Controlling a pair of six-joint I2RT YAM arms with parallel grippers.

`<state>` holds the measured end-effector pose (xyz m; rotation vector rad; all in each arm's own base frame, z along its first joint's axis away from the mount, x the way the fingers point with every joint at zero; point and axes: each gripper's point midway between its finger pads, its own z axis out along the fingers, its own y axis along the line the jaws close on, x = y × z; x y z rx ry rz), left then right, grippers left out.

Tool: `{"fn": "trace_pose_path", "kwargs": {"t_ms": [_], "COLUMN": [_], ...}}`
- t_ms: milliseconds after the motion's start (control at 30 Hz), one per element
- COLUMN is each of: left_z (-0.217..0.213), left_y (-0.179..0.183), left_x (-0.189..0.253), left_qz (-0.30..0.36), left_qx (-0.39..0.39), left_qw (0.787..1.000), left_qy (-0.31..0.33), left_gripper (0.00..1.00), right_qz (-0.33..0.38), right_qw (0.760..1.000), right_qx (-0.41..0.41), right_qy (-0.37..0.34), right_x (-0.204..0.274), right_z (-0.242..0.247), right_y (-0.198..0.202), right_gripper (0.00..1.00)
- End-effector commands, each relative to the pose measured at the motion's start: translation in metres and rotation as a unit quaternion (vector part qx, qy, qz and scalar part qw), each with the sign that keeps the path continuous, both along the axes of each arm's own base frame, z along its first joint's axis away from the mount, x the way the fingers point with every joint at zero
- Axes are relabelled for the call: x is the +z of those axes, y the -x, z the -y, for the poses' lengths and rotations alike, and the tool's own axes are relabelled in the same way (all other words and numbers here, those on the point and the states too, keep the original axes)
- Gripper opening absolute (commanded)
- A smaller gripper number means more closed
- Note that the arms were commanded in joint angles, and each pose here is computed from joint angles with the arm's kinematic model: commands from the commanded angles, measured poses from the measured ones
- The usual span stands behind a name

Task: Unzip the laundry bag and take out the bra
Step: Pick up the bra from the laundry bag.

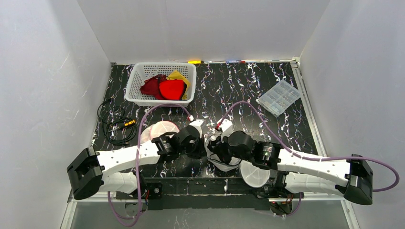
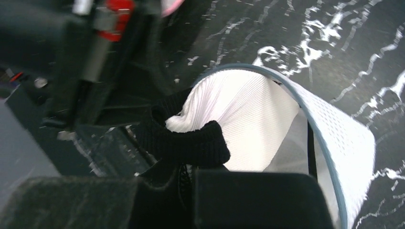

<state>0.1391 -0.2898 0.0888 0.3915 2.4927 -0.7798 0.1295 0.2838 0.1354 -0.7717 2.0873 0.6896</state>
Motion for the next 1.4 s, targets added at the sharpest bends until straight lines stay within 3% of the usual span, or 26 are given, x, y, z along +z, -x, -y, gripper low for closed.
{"fn": "trace_pose_path", "kwargs": {"t_ms": [0, 267, 467, 600, 667, 767, 900, 1033, 1200, 1367], "left_z": [0.009, 0.008, -0.016, -0.034, -0.042, -0.053, -0.060, -0.049, -0.015, 0.014], "left_y": [-0.013, -0.023, -0.027, -0.031, -0.033, -0.036, -0.035, -0.029, -0.026, -0.035], "left_x": [0.022, 0.025, 0.036, 0.062, 0.082, 0.115, 0.156, 0.191, 0.221, 0.234], "left_qz": [0.026, 0.031, 0.037, 0.060, 0.077, 0.102, 0.112, 0.069, -0.049, -0.082], "left_qx": [-0.001, 0.022, 0.068, 0.096, 0.107, 0.120, 0.127, 0.107, 0.062, 0.030], "left_qw": [1.000, 0.999, 0.996, 0.992, 0.990, 0.987, 0.985, 0.987, 0.965, 0.957], "left_qy": [0.002, -0.023, -0.052, -0.055, -0.045, -0.020, 0.024, 0.103, 0.248, 0.275], "left_gripper": [0.00, 0.00, 0.01, 0.20, 0.45, 0.69, 0.87, 0.92, 0.98, 0.99], "right_qz": [0.008, 0.048, 0.117, 0.174, 0.210, 0.249, 0.293, 0.342, 0.402, 0.438], "right_qw": [0.993, 0.982, 0.973, 0.967, 0.961, 0.954, 0.941, 0.926, 0.903, 0.884], "right_qx": [0.112, 0.166, 0.179, 0.166, 0.165, 0.164, 0.169, 0.155, 0.139, 0.139], "right_qy": [-0.031, -0.074, -0.086, -0.081, -0.065, -0.041, 0.015, 0.042, 0.063, 0.084], "right_x": [0.042, 0.087, 0.120, 0.145, 0.156, 0.163, 0.158, 0.157, 0.166, 0.169], "right_z": [-0.019, -0.016, -0.003, 0.011, 0.016, 0.022, 0.027, 0.035, 0.044, 0.047], "right_y": [0.026, 0.039, 0.035, 0.024, 0.018, 0.009, -0.004, -0.017, -0.029, -0.035], "right_gripper": [0.01, 0.01, 0.01, 0.01, 0.01, 0.01, 0.01, 0.01, 0.01, 0.01]}}
